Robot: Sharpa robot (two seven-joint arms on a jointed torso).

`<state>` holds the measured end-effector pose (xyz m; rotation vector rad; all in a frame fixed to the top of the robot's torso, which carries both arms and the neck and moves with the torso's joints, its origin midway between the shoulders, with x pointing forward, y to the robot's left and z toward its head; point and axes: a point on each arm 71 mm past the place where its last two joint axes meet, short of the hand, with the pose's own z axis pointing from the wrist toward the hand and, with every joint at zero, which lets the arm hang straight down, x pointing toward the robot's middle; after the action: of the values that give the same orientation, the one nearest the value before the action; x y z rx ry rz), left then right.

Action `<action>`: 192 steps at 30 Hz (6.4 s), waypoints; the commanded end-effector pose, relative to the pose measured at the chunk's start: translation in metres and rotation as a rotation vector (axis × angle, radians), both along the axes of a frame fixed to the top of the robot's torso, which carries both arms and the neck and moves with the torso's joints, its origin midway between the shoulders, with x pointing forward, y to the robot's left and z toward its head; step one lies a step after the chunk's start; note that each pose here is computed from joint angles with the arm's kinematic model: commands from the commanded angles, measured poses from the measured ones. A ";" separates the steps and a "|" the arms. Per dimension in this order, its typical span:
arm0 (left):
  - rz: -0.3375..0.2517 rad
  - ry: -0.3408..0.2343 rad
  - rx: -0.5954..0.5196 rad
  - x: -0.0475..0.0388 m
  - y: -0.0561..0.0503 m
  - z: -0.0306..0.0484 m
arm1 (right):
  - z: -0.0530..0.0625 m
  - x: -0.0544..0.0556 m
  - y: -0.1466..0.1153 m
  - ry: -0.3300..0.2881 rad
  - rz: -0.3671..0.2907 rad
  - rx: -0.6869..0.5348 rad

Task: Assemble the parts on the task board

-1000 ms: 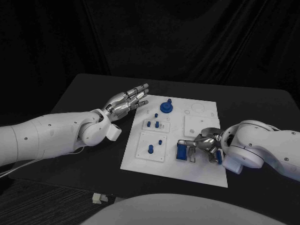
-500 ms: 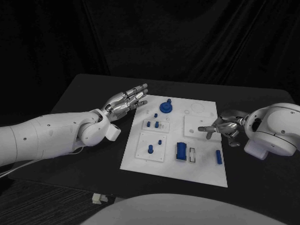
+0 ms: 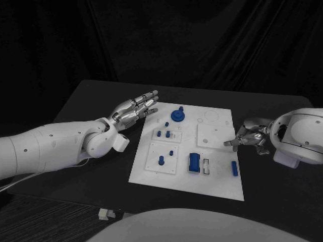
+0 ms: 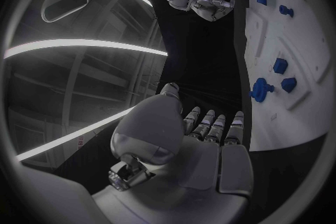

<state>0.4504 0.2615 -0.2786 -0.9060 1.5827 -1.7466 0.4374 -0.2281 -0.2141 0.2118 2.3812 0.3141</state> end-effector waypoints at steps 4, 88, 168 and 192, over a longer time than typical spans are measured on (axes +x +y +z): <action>0.002 -0.092 -0.083 -0.0007 -0.001 0.0082 | -0.009 -0.003 -0.007 -0.009 0.065 -0.130; -0.008 -0.074 -0.076 0.0011 -0.002 0.0058 | -0.057 -0.029 0.005 0.125 -0.141 0.100; -0.020 -0.063 -0.082 0.0001 -0.004 0.0036 | -0.067 -0.033 0.044 0.214 -0.145 0.193; -0.025 -0.054 -0.081 -0.0002 -0.004 0.0021 | -0.067 -0.033 0.044 0.214 -0.144 0.195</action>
<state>0.4509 0.2581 -0.2828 -0.9094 1.5993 -1.7732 0.4049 -0.1832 -0.2802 0.5274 2.5254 0.4899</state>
